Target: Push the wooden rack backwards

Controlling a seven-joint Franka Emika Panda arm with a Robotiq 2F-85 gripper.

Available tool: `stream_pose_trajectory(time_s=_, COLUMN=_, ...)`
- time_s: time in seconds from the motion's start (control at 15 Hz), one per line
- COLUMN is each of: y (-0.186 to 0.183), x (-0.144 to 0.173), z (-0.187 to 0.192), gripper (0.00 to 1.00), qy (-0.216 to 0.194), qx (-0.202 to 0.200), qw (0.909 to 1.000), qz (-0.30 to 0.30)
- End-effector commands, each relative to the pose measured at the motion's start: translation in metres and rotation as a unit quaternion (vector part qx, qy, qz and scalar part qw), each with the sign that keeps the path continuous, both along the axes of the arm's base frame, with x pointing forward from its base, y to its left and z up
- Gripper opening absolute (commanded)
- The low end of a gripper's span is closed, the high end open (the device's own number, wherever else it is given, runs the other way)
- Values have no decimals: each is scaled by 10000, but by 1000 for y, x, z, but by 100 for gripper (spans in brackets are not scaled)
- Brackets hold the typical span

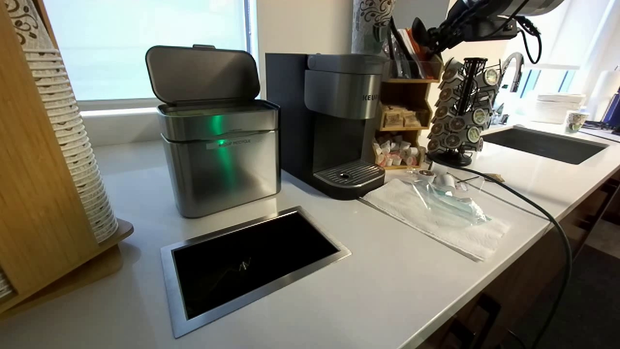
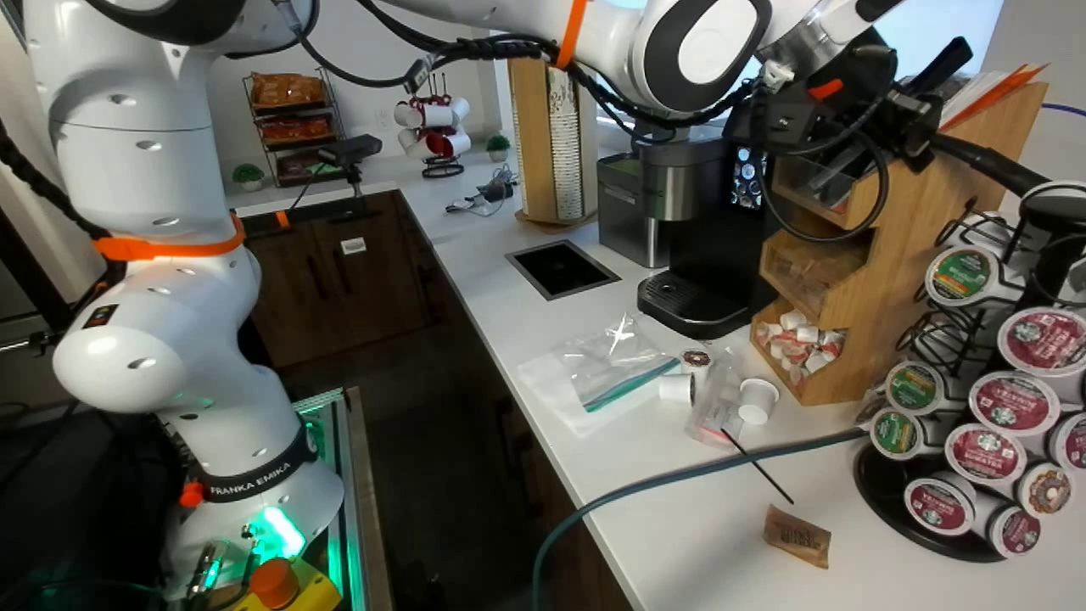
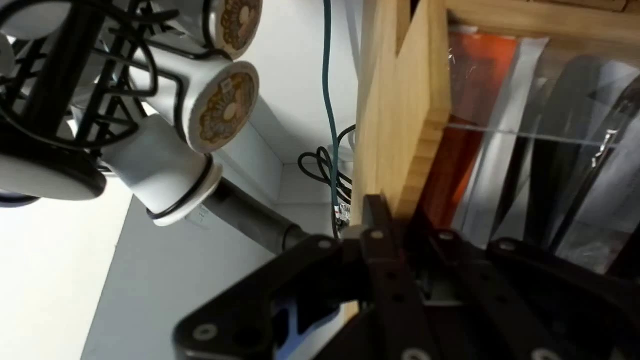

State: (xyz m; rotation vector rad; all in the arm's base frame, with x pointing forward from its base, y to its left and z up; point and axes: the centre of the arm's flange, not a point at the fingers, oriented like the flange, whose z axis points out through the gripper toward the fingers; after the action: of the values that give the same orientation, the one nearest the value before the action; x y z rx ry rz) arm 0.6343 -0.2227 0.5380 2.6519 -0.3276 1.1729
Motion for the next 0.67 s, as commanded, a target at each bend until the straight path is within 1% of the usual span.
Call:
stream_pose_trajectory(time_s=0.0, y=4, x=-1, z=-2, gripper=3, qy=108, qx=-20, qw=9984, qz=552)
stream_pose_trajectory(time_s=0.33, y=3, x=6, z=5, gripper=3, qy=63, qx=-317, qw=9948, qz=968)
stream_pose_trajectory(time_s=0.53, y=2, x=9, z=3, gripper=3, qy=18, qx=-497, qw=9943, qz=948)
stream_pose_trajectory(time_s=0.6, y=2, x=10, z=3, gripper=3, qy=24, qx=-503, qw=9942, qz=946)
